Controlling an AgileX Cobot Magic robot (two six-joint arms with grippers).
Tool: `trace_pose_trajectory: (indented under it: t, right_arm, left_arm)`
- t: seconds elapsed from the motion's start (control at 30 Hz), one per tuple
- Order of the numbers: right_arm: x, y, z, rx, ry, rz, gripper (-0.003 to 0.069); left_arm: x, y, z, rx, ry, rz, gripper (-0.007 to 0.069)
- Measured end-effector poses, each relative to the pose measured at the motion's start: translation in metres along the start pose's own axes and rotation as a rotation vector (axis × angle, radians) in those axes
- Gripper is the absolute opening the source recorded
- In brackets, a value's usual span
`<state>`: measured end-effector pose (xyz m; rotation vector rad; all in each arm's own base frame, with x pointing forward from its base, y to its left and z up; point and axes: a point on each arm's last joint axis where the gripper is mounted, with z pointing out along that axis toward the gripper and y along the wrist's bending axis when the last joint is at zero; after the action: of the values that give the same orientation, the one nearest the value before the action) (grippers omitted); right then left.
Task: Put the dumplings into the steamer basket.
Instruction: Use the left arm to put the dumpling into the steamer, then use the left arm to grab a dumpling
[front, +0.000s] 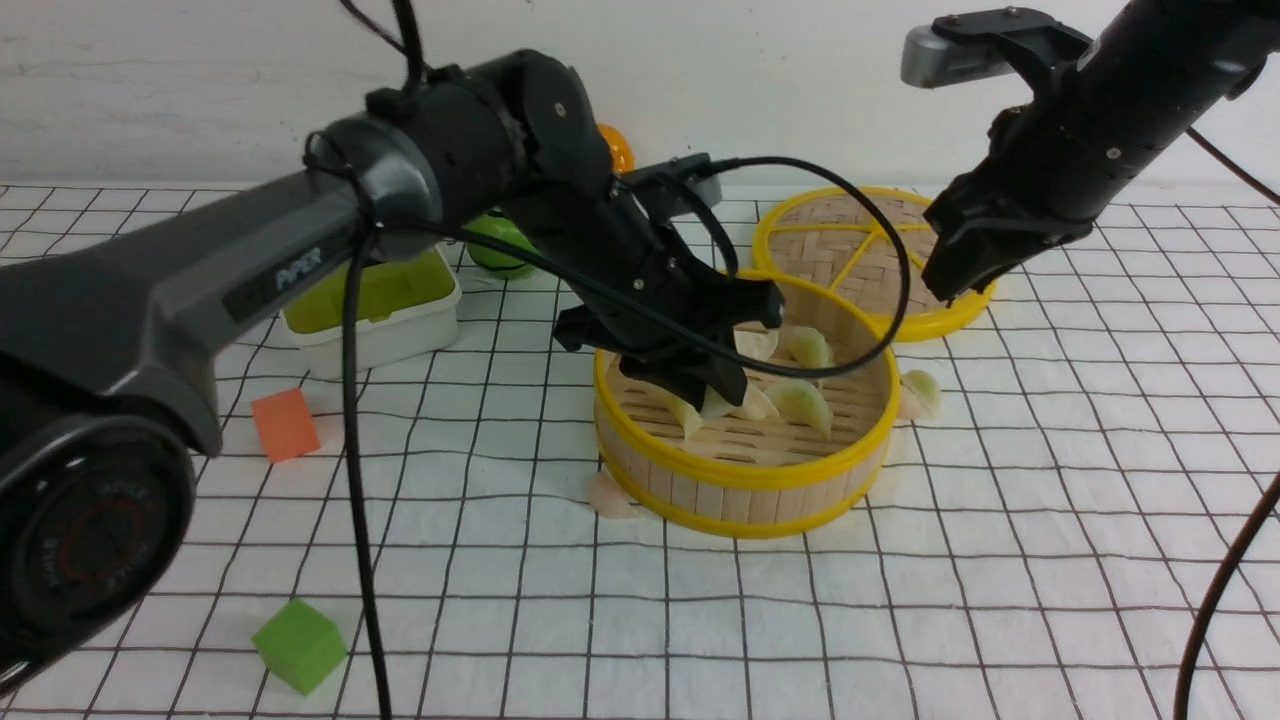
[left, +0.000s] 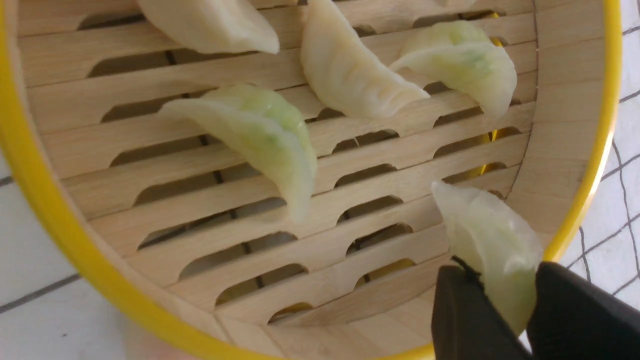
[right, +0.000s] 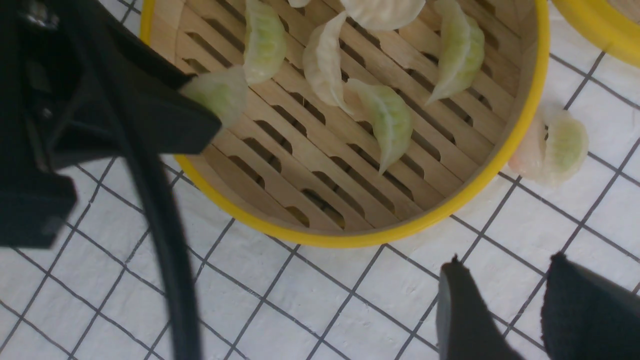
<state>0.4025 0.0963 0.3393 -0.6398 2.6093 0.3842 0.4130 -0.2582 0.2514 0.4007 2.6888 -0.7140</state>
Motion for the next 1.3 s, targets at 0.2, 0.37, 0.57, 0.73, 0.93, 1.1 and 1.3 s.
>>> trace_pose_trajectory:
  t: [0.2,0.37,0.57,0.73,0.93,1.1,1.3]
  right_arm:
    - [0.000,0.000,0.000,-0.001,0.000,0.000,0.0239]
    - [0.000,0.000,0.000,-0.001,0.000,0.000,0.0239]
    - [0.000,0.000,0.000,-0.001,0.000,0.000,0.0239]
    - [0.000,0.000,0.000,-0.001,0.000,0.000,0.0239]
    - [0.000,0.000,0.000,-0.001,0.000,0.000,0.0239]
    - [0.000,0.003,-0.006,-0.009,-0.016,0.005,0.0239]
    - [0.001,0.013,-0.036,0.008,-0.077,0.005,0.0239]
  left_arm:
    - [0.006,-0.005,0.019,-0.077,0.006,-0.017,0.0156]
    - [0.007,0.006,0.038,-0.129,0.008,-0.061,0.0156]
    - [0.008,0.007,0.039,-0.138,0.010,-0.054,0.0211]
    - [0.009,0.007,0.039,-0.140,0.030,-0.058,0.0371]
    - [0.007,0.001,0.027,-0.133,0.039,-0.054,0.0453]
    - [-0.004,-0.022,-0.033,-0.144,0.006,0.044,0.0448]
    - [0.000,-0.030,-0.111,-0.307,-0.087,0.143,0.0412]
